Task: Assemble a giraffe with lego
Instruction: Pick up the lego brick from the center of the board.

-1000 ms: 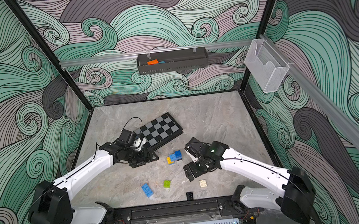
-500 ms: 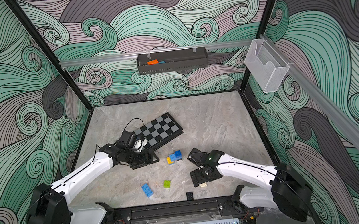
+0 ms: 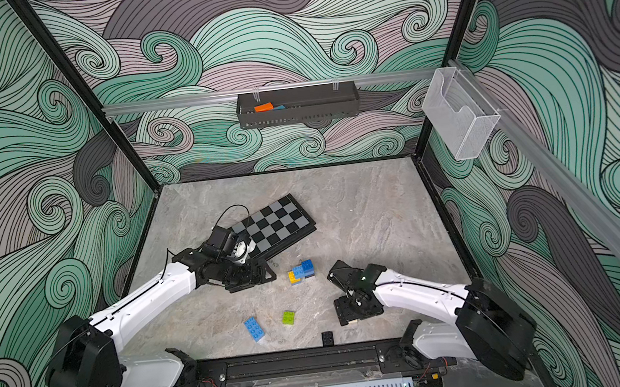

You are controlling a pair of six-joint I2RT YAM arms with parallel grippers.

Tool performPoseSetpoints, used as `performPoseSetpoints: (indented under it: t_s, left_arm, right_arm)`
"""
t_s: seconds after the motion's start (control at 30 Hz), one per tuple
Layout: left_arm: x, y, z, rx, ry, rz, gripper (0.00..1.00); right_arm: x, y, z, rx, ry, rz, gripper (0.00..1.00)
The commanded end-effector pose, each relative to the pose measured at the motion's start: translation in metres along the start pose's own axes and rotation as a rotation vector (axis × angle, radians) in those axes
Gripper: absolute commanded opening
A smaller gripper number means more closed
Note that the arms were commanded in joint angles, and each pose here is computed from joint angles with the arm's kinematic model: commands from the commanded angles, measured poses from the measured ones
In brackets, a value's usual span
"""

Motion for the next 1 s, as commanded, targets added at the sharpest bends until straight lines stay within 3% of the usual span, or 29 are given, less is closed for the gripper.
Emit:
performPoseSetpoints:
  t_s: [0.0,0.27,0.47,0.8,0.97]
  left_arm:
    - [0.002,0.006,-0.004,-0.004,0.003,-0.013,0.91]
    - [0.002,0.005,-0.001,-0.009,0.017,-0.014,0.91]
    - [0.001,0.004,0.001,-0.004,0.017,-0.015,0.91]
    - [-0.001,0.003,0.003,0.0,0.02,-0.012,0.91]
    - [-0.001,0.001,0.003,0.001,0.022,-0.012,0.91]
  right_arm:
    - [-0.007,-0.001,0.002,-0.013,0.016,0.015,0.77]
    - [-0.007,-0.003,0.002,-0.012,0.023,0.017,0.57]
    - [-0.003,-0.008,-0.001,-0.031,0.03,0.01,0.52]
    - [-0.001,-0.012,-0.001,-0.017,0.016,0.011,0.55]
    - [-0.001,-0.013,0.0,-0.008,0.013,0.011,0.46]
Point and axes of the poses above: each gripper's point midway between its finger pads, its own x axis back along the fingers, its own z axis along the line the jaws close on, y = z × x, the point moved 1 cm from there along x, back along the fingers, and after that the axes turned 6 degrees about -x, right-handed, at the moved point
